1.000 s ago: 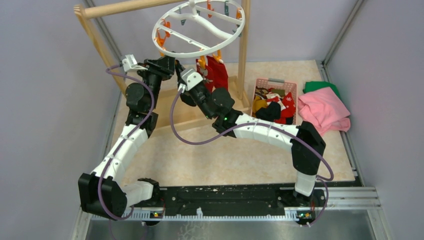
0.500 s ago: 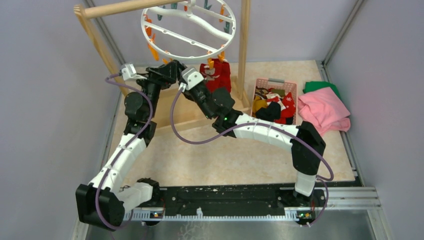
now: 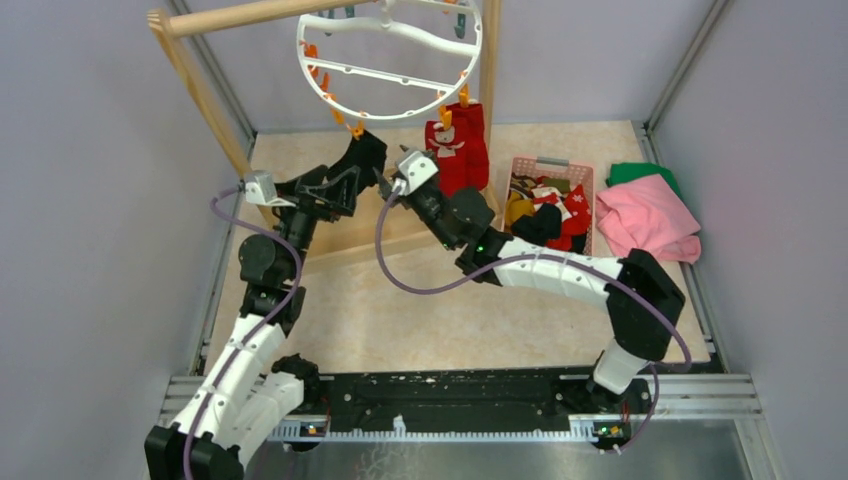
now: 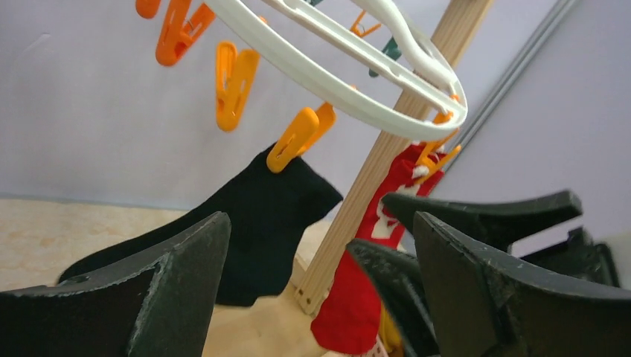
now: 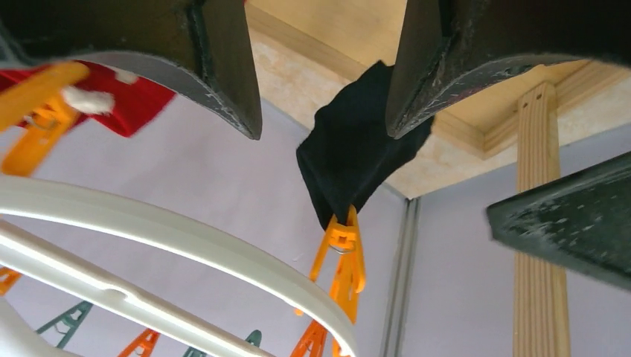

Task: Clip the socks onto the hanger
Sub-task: Clamp the sock onto the hanger, then pick up the sock from the bin.

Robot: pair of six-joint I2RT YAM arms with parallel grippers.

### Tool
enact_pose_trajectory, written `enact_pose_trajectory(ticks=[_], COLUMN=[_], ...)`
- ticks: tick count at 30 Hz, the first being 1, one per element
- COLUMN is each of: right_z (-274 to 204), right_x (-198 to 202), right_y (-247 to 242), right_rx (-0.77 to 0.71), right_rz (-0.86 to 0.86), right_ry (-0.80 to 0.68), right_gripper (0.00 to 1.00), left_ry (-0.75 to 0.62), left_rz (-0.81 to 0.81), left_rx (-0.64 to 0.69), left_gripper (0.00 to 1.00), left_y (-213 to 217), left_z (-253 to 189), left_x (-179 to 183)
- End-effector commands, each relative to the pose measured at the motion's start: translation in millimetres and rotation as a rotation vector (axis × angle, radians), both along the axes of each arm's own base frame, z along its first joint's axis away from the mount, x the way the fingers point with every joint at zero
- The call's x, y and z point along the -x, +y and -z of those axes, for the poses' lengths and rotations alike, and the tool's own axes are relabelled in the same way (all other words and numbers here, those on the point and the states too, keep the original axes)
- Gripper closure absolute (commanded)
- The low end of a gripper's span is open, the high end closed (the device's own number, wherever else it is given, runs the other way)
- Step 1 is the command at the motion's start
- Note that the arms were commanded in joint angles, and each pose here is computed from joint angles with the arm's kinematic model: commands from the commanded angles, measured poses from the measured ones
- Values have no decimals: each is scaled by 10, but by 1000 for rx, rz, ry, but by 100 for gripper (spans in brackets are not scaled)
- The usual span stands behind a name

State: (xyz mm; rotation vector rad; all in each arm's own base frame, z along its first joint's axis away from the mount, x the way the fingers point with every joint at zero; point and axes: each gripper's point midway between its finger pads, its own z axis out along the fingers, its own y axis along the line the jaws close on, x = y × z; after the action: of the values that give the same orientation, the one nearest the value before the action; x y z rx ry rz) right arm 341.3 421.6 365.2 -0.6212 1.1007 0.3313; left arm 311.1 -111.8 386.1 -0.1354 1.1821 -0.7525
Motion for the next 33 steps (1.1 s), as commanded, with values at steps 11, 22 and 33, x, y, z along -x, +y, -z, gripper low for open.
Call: enact_pose_trajectory(ticks=[11,22,33], right_z=[-97,221,646], right_x=[430,664,818], right_y=[-894,-1050,-808], right_rx=[-162,-137,-118], right_rz=[-189,-363,-526], right_ry=[59,-2,-18], right_gripper=[13,8,2], left_ry=[-78,-138,16], left_rz=[174,289,301], left_rx=[-234,-278,-257], left_gripper=[2,2,2], left_y=[-298,-441,-425], left_z=[747,1295,1620], left_x=[386,657,647])
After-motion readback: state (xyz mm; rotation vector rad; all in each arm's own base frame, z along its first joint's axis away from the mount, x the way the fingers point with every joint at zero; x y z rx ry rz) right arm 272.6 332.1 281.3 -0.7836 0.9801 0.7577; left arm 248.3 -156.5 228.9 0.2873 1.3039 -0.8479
